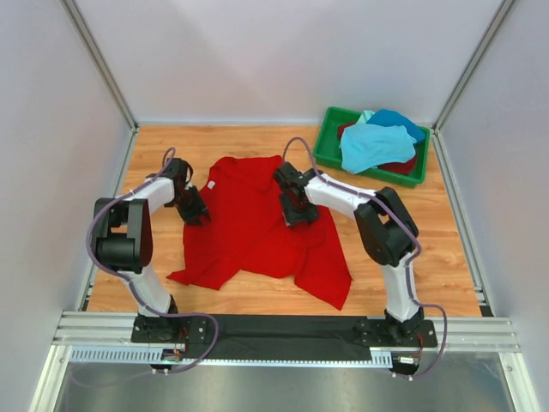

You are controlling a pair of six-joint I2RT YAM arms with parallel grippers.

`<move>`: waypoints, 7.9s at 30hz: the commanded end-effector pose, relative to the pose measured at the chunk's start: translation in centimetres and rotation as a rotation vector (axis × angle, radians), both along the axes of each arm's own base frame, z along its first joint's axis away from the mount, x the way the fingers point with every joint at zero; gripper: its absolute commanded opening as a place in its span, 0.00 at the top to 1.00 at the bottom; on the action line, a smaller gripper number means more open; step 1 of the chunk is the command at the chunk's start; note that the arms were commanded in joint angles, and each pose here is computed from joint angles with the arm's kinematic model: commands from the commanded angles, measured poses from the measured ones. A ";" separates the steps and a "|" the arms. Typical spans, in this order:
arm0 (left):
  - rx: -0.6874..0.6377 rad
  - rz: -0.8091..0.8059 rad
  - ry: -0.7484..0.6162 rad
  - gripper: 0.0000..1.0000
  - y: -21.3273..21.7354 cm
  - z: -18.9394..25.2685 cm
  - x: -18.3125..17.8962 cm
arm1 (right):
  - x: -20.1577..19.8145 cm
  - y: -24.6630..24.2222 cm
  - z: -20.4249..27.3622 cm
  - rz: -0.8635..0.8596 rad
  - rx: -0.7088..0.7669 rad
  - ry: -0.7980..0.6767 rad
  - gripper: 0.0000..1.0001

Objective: Fold and stack the t-shirts
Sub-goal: Flatten the tshirt out

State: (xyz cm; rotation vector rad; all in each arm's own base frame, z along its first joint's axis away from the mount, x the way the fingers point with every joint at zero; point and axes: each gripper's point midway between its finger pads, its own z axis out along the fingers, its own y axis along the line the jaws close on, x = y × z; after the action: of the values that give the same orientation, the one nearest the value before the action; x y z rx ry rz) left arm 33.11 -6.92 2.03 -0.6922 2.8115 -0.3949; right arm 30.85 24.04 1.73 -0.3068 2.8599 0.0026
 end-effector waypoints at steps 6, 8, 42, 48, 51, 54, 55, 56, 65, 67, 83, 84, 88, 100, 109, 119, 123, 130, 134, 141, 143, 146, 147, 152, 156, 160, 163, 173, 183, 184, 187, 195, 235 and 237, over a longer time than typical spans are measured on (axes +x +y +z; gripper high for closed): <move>0.262 0.101 -0.120 0.54 5.4 6.1 0.4 | 12.4 1.4 -0.5 0.103 -0.168 -0.185 0.40; 0.288 0.073 -0.173 0.51 5.8 8.5 -0.9 | 13.7 2.1 1.8 0.085 -0.153 -0.205 0.37; 0.065 -0.009 0.094 0.63 1.8 3.4 -11.0 | -9.4 -4.1 3.0 -0.296 0.338 0.026 0.39; 0.060 0.005 0.108 0.62 1.8 1.8 -10.5 | -10.2 -4.3 1.9 -0.343 0.373 0.060 0.36; 0.078 0.003 0.133 0.64 2.1 1.2 -10.5 | -10.1 -4.4 1.5 -0.350 0.374 0.057 0.38; 0.096 0.009 0.128 0.64 2.4 0.8 -10.2 | -10.1 -4.1 1.0 -0.348 0.384 0.074 0.42; 0.102 0.009 0.126 0.64 2.5 0.9 -10.0 | -10.1 -4.0 0.9 -0.348 0.384 0.080 0.44; 0.101 0.007 0.138 0.64 2.4 0.6 -10.0 | -10.2 -4.0 0.5 -0.351 0.377 0.090 0.45; 0.107 -0.008 0.137 0.83 2.5 -0.4 -8.6 | -9.8 -4.0 -1.0 -0.374 0.340 0.119 0.53; 0.103 -0.019 0.122 0.91 2.4 -0.1 -7.9 | -9.5 -3.9 -1.2 -0.379 0.330 0.115 0.61; 0.167 -0.025 -0.317 1.00 3.6 14.5 -9.5 | -12.2 -10.6 6.1 -0.354 0.177 -0.024 1.00; 0.162 -0.032 -0.324 1.00 3.5 14.9 -9.2 | -11.6 -10.7 6.7 -0.359 0.185 -0.040 1.00; 0.130 -0.056 -0.415 1.00 2.7 17.3 -5.5 | -8.9 -12.0 7.1 -0.384 0.173 -0.053 1.00; 0.058 -0.238 -0.289 0.85 -0.6 14.7 9.0 | -0.7 -14.5 5.6 -0.428 0.109 -0.062 1.00; 0.220 -0.074 -0.287 0.48 6.3 15.0 3.1 | -1.7 -15.6 6.9 -0.370 0.057 -0.073 0.55; 0.133 -0.113 -0.171 0.69 7.0 8.2 3.4 | -4.0 -12.0 8.4 -0.326 0.255 -0.046 0.52; 0.113 -0.167 -0.164 0.63 7.5 7.2 4.6 | -5.1 -11.5 7.9 -0.328 0.296 -0.023 0.50; 0.018 -0.192 -0.160 0.57 7.2 4.7 4.9 | -6.4 -11.6 7.6 -0.314 0.314 -0.025 0.50; 0.017 -0.195 -0.155 0.55 7.2 3.5 4.9 | -6.5 -11.5 7.6 -0.304 0.320 -0.023 0.50; -0.015 -0.178 -0.102 0.53 6.8 1.9 4.3 | -6.2 -11.0 7.8 -0.287 0.344 -0.020 0.50; -0.025 -0.151 -0.086 0.53 6.4 2.1 3.0 | -6.2 -11.0 7.9 -0.285 0.348 -0.026 0.50; -0.054 -0.107 -0.072 0.52 5.6 2.8 0.5 | -6.4 -10.7 7.6 -0.296 0.366 -0.021 0.50; -0.068 -0.082 -0.066 0.52 5.1 3.0 -0.2 | -6.4 -10.6 7.5 -0.297 0.375 -0.021 0.50; -0.193 -0.030 -0.097 0.51 1.9 4.3 -4.9 | -6.9 -10.1 6.7 -0.312 0.399 0.008 0.50; -0.170 -0.011 -0.124 0.51 1.5 4.9 -6.3 | -6.9 -10.0 6.5 -0.306 0.402 0.019 0.50; 0.129 0.054 -0.121 0.53 6.7 6.1 -5.4 | -6.9 -9.8 6.6 -0.301 0.410 0.026 0.50; 0.234 0.066 -0.107 0.62 9.2 5.7 -2.8 | -7.0 -9.6 6.7 -0.297 0.419 0.033 0.50; 0.150 -0.034 -0.060 0.61 8.8 1.9 2.3 | -7.8 -9.9 6.8 -0.297 0.423 0.032 0.50; 0.052 -0.018 -0.040 0.67 6.8 0.8 -0.1 | -8.0 -9.6 6.4 -0.323 0.442 0.041 0.50; 0.044 -0.008 -0.042 0.68 6.7 0.8 -0.2 | -8.0 -9.5 6.4 -0.320 0.442 0.043 0.50; 0.032 0.005 0.000 0.79 6.5 -0.1 -1.0 | -7.7 -9.4 6.7 -0.318 0.447 0.041 0.50; 0.007 0.060 0.042 0.97 5.8 0.1 -3.4 | -7.7 -11.0 6.0 -0.371 0.350 0.044 0.48; 0.057 0.081 -0.300 1.00 4.7 13.4 -9.7 | -1.0 -13.4 4.7 -1.204 0.545 0.122 0.47; 0.055 0.080 -0.303 1.00 4.7 13.4 -9.6 | -1.2 -14.0 4.1 -1.250 0.498 0.132 0.46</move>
State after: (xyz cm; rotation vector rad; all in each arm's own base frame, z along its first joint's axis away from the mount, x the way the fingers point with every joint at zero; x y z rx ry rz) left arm 23.28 -2.27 15.08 -0.6970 2.5025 -0.3782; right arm 28.12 10.58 5.21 1.4251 2.6150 0.5132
